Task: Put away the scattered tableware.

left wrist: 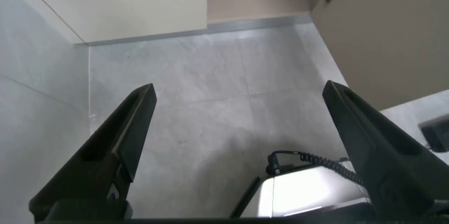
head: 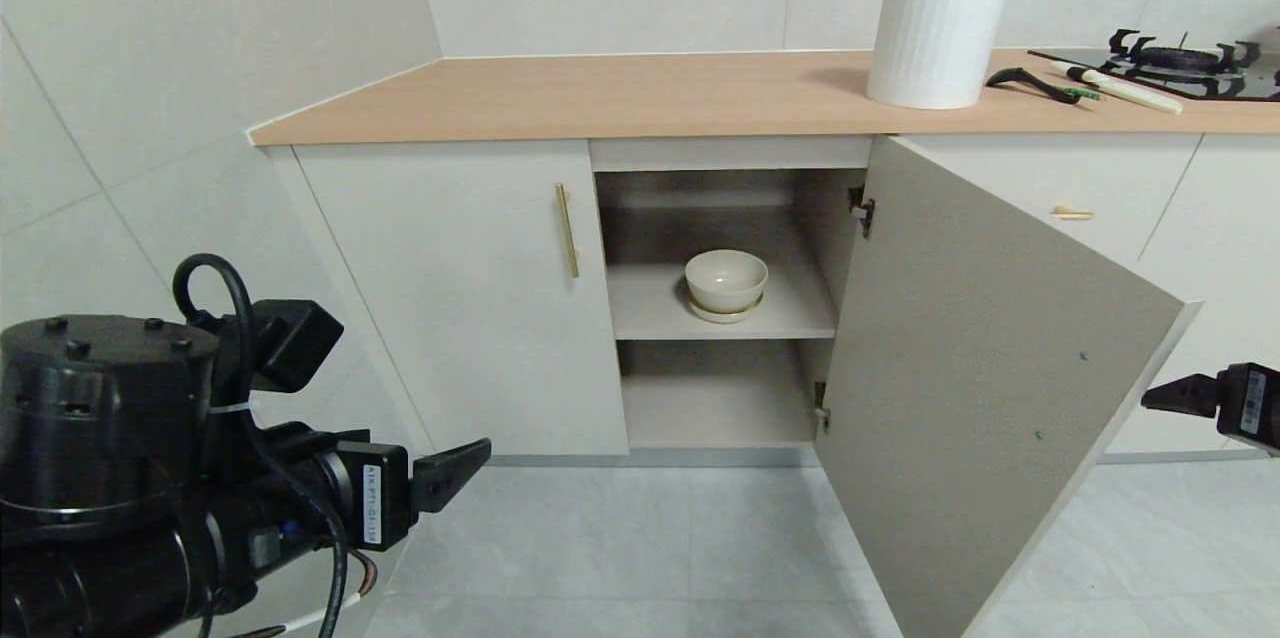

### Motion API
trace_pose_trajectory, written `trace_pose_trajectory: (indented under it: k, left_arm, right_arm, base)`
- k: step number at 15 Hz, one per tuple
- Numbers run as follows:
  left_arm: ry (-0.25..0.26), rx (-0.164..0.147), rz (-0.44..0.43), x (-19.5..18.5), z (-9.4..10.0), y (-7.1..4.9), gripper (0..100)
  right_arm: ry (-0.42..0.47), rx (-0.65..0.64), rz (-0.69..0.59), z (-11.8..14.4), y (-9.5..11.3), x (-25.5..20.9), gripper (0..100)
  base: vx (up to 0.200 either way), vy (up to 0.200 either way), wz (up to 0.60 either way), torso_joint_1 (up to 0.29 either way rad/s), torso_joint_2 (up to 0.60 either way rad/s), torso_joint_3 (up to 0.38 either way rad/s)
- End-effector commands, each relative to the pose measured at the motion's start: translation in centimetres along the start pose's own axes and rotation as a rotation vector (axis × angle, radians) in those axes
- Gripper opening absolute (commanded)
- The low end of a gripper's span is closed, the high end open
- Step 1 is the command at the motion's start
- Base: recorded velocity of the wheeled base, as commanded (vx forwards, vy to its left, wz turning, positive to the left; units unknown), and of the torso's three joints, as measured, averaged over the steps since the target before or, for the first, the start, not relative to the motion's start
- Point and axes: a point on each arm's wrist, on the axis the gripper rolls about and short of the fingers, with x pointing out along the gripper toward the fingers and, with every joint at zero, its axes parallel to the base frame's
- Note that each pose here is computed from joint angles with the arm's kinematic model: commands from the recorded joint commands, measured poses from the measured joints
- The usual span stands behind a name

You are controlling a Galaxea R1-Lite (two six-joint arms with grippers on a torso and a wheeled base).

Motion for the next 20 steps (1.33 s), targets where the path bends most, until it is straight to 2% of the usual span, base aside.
trace_pose_trajectory:
  k: [1,5,8,9,10,11,12,15,17,18,20]
  left_arm:
    - [-0.002,-0.001,0.000,0.0,0.0,0.0,100]
    - [0.000,-0.001,0.001,0.0,0.0,0.0,100]
    - [-0.001,-0.001,-0.001,-0.1,0.0,0.0,100]
    - [0.008,0.004,0.000,-0.1,-0.4,0.1,100]
    - [0.008,0.004,0.000,-0.1,-0.4,0.1,100]
    - [0.007,0.003,-0.001,0.0,-0.3,0.1,100]
    - [0.007,0.001,-0.001,0.1,-0.2,0.0,100]
    - [-0.026,-0.017,0.010,0.2,0.3,0.3,100]
    - [-0.041,-0.021,0.006,0.1,0.5,0.3,100]
    - [-0.038,-0.021,0.006,0.2,0.4,0.3,100]
    - [-0.029,-0.018,0.011,0.5,0.4,0.2,100]
  right_arm:
    - [0.007,0.032,-0.013,0.2,-0.1,1.2,100]
    - [0.014,0.077,0.001,0.3,0.3,3.1,100]
    - [0.035,0.020,0.067,-0.4,2.3,3.2,100]
    - [0.056,-0.042,0.135,-1.1,4.4,3.1,100]
    - [0.059,-0.047,0.140,-1.2,4.6,3.1,100]
    - [0.044,-0.103,0.217,-1.5,7.0,3.4,100]
    - [0.041,-0.134,0.256,-1.8,8.4,3.8,100]
    - [0.074,-0.218,0.347,-2.9,12.9,5.4,100]
    - [0.092,-0.244,0.373,-3.5,14.9,6.6,100]
    - [0.091,-0.257,0.399,-4.1,16.2,7.6,100]
    - [0.063,-0.263,0.435,-5.2,17.6,9.0,100]
  base:
    - [0.000,0.000,0.00,0.000,0.00,0.000]
    - [0.000,0.000,0.00,0.000,0.00,0.000]
    - [0.000,0.000,0.00,0.000,0.00,0.000]
    - [0.000,0.000,0.00,0.000,0.00,0.000]
    - [0.000,0.000,0.00,0.000,0.00,0.000]
    - [0.000,0.000,0.00,0.000,0.00,0.000]
    - [0.000,0.000,0.00,0.000,0.00,0.000]
    - [0.000,0.000,0.00,0.000,0.00,0.000]
    - [0.000,0.000,0.00,0.000,0.00,0.000]
    - [0.000,0.000,0.00,0.000,0.00,0.000]
    - [0.000,0.000,0.00,0.000,0.00,0.000]
